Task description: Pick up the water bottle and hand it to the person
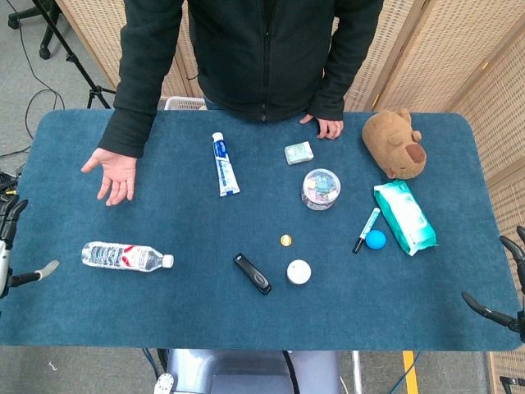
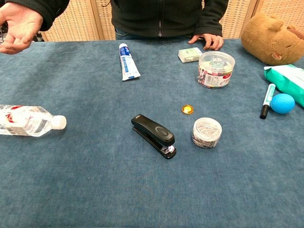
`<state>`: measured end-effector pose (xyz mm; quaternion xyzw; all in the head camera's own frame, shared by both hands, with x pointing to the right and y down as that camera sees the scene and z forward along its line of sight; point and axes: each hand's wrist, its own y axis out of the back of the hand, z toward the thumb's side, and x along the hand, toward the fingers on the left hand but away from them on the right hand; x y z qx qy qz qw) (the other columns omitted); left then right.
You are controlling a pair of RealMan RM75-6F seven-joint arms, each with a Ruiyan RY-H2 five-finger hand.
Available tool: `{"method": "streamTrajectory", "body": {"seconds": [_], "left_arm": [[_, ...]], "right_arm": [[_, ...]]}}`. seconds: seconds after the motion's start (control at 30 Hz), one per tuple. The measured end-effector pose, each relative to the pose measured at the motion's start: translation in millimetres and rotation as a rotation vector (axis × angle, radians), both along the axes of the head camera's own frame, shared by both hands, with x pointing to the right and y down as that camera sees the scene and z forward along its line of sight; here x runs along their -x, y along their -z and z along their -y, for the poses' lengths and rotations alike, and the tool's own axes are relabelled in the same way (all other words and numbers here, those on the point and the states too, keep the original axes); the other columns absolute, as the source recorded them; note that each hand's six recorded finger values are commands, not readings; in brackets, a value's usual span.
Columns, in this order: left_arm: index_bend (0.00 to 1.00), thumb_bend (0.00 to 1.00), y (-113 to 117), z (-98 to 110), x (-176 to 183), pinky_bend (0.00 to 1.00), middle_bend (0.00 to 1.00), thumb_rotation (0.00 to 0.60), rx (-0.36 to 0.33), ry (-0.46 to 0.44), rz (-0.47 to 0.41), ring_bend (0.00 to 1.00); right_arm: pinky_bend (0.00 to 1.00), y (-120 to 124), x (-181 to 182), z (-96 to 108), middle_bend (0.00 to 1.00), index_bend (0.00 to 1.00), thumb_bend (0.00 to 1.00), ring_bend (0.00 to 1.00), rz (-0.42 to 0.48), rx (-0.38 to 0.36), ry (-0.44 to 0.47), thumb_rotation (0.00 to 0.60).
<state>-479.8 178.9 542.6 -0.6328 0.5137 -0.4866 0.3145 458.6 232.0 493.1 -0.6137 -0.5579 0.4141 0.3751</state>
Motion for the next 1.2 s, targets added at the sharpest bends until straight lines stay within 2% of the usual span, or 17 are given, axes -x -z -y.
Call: {"method": "streamTrajectory", "body": {"seconds": [0.17, 0.23, 0.4, 0.6, 0.7, 1.03, 1.2], "left_arm": [[0.0, 0.0, 5.2, -2.3, 0.7, 0.0, 0.0, 0.6, -0.005, -0.001, 0.015, 0.0], [0.0, 0.0, 4.6, -3.1, -0.2, 0.0, 0.0, 0.6, 0.0, -0.007, 0.016, 0.0], [0.0, 0.0, 0.9, -6.8, -8.0, 0.0, 0.0, 0.6, 0.03, -0.057, 0.009, 0.0], [0.0, 0.0, -14.9, -12.4, -14.4, 0.0, 0.0, 0.6, 0.112, -0.116, 0.045, 0.0], [0.0, 0.0, -28.3, -14.4, -17.4, 0.0, 0.0, 0.6, 0.164, -0.143, 0.069, 0.0], [0.0, 0.0, -115.1, -2.2, -32.4, 0.0, 0.0, 0.6, 0.374, -0.27, 0.151, 0.0], [0.01, 0.0, -142.8, 5.5, -49.9, 0.01, 0.0, 0.6, 0.413, -0.312, 0.152, 0.0]], "right_arm": [[0.0, -1.8, -0.7, -1.5, 0.0, 0.11, 0.0, 0.0, -0.138, -0.007, -0.013, 0.6], [0.0, -2.9, 0.1, -2.2, 0.0, 0.11, 0.0, 0.0, -0.158, 0.0, -0.017, 0.6], [0.0, -5.4, 0.6, -2.7, 0.0, 0.11, 0.0, 0.0, -0.125, 0.038, -0.032, 0.6], [0.0, -6.8, -0.7, -2.8, 0.0, 0.11, 0.0, 0.0, -0.104, 0.067, -0.037, 0.6], [0.0, -6.3, -2.1, -2.7, 0.0, 0.11, 0.0, 0.0, -0.092, 0.072, -0.041, 0.6], [0.0, -7.5, -4.2, -2.3, 0.0, 0.11, 0.0, 0.0, -0.074, 0.092, -0.046, 0.6], [0.0, -10.3, -3.6, -1.8, 0.0, 0.11, 0.0, 0.0, -0.066, 0.105, -0.044, 0.6]]}}
